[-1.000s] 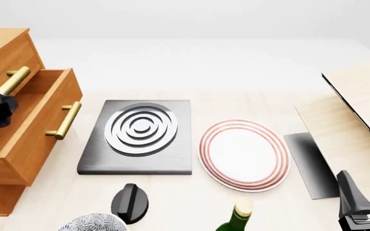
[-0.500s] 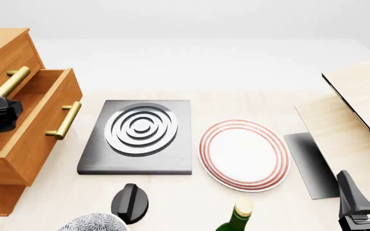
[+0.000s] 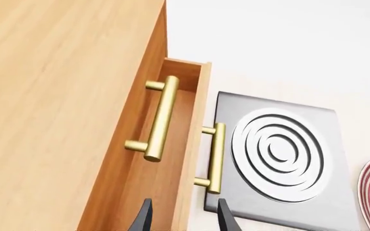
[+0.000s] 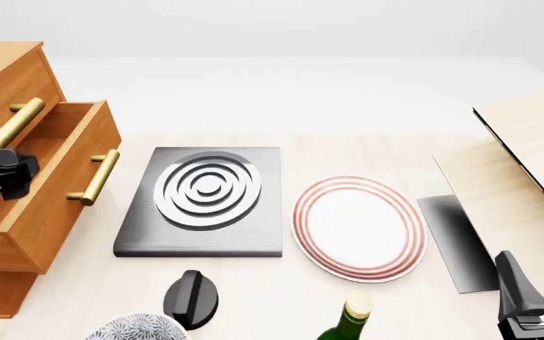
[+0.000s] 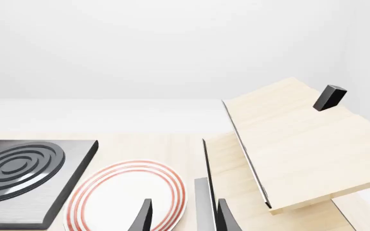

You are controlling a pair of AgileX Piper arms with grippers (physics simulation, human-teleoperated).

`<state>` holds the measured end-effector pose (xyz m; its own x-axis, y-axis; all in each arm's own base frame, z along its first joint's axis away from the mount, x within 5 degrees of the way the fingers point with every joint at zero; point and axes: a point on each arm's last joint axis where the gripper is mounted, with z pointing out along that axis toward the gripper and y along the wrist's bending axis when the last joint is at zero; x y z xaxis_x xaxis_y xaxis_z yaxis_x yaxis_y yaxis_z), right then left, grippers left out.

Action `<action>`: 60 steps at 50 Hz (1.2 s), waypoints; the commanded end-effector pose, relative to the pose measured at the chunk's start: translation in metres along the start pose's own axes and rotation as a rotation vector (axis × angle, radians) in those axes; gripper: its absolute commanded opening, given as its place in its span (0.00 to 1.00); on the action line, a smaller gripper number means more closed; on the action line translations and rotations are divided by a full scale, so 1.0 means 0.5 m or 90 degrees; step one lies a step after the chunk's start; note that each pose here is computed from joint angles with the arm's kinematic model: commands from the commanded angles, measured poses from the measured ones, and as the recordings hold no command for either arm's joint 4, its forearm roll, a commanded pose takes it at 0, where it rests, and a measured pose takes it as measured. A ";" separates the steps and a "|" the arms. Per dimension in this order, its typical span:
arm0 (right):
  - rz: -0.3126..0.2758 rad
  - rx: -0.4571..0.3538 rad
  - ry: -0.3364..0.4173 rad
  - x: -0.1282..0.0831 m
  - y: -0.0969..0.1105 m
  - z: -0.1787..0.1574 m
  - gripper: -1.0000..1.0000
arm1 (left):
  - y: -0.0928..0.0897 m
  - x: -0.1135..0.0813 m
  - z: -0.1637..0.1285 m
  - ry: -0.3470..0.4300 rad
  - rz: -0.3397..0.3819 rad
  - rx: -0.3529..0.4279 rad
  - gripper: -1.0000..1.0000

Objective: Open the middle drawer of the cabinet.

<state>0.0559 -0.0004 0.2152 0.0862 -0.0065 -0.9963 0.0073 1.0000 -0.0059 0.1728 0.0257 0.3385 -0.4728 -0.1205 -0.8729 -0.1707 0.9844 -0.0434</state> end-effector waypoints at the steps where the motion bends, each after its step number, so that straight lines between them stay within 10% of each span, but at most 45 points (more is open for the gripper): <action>1: 0.001 -0.001 0.000 0.001 0.000 0.000 1.00 | 0.002 0.003 -0.024 -0.016 -0.001 -0.002 1.00; 60: 0.000 -0.001 0.000 0.001 0.000 0.000 1.00 | -0.008 0.038 0.038 0.041 -0.016 0.012 1.00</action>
<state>0.0559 -0.0004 0.2152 0.0863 -0.0066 -0.9963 0.0073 1.0000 -0.0059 0.1886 0.0240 0.3081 -0.5397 -0.1503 -0.8283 -0.1706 0.9830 -0.0672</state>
